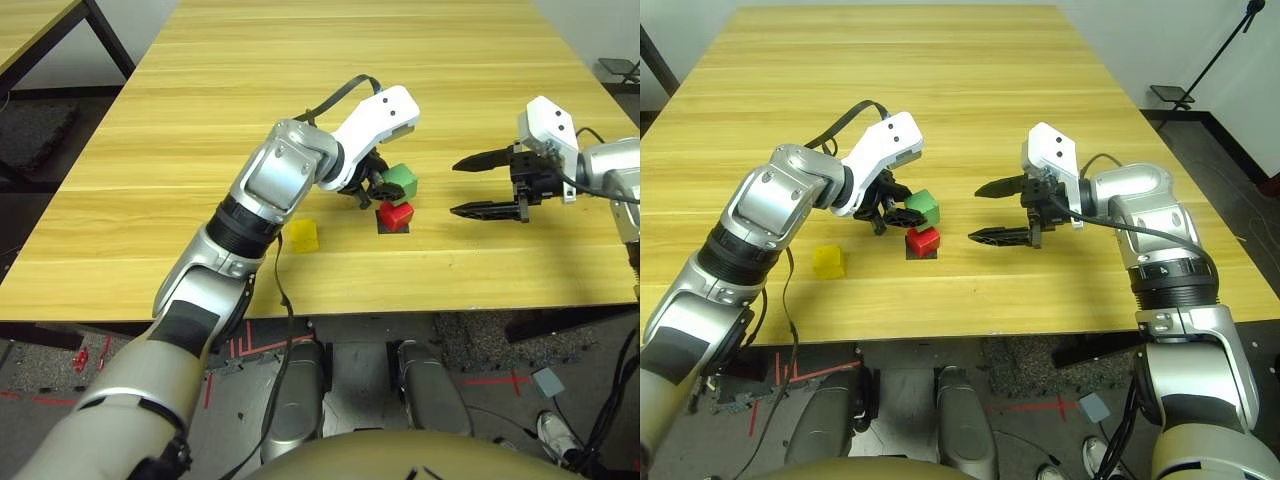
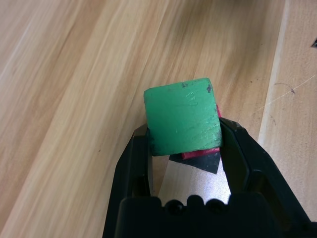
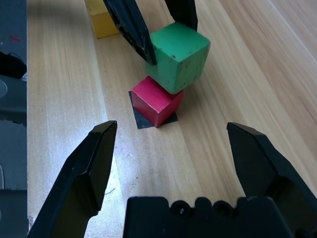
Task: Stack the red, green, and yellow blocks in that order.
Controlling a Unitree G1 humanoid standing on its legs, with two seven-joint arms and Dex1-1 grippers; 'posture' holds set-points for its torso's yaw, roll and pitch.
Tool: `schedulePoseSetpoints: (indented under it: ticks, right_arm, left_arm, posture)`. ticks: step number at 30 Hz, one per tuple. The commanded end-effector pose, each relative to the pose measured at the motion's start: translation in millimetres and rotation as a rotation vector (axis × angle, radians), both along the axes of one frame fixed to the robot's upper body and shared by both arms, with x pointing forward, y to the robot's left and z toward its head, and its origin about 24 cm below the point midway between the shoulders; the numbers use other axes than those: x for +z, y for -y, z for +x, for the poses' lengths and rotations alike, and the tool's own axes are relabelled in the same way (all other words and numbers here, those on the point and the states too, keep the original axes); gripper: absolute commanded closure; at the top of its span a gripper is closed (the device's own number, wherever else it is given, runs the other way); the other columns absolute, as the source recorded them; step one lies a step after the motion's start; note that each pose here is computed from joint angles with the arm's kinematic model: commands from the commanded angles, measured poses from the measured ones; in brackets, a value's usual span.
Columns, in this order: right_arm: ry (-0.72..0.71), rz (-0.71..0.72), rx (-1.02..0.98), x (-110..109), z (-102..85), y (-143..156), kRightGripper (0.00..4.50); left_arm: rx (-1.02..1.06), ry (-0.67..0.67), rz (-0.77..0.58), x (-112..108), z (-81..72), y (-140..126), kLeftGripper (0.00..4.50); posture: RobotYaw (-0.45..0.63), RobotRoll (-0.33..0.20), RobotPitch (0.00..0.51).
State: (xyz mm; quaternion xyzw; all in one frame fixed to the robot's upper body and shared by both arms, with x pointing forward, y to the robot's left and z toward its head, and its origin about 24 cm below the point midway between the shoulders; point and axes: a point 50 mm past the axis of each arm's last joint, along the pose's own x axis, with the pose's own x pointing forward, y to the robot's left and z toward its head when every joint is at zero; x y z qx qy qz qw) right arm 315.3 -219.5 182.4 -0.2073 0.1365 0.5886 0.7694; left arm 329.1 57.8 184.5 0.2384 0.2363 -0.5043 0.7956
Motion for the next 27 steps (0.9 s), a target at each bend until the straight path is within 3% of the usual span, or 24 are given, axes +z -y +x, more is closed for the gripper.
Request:
schedulePoseSetpoints:
  ticks: [1, 10, 27]
  right_arm:
    - [-0.001, 0.003, -0.020, 1, -3.3, 4, 0.00]
    - [-0.004, 0.006, -0.031, 0, -2.8, 3, 0.00]
    - [-0.012, 0.010, -0.037, -1, -2.5, 2, 0.00]
  left_arm:
    - [-0.014, -0.015, 0.018, -7, -2.5, 1, 2.40]
    - [-0.033, -0.025, 0.031, -5, -11.6, 5, 2.40]
    - [-0.031, -0.036, 0.031, -8, -12.4, 11, 2.40]
  posture:
    - [0.20, 0.000, 0.103]
    - [0.20, 0.004, 0.110]
    - [0.19, 0.007, 0.126]
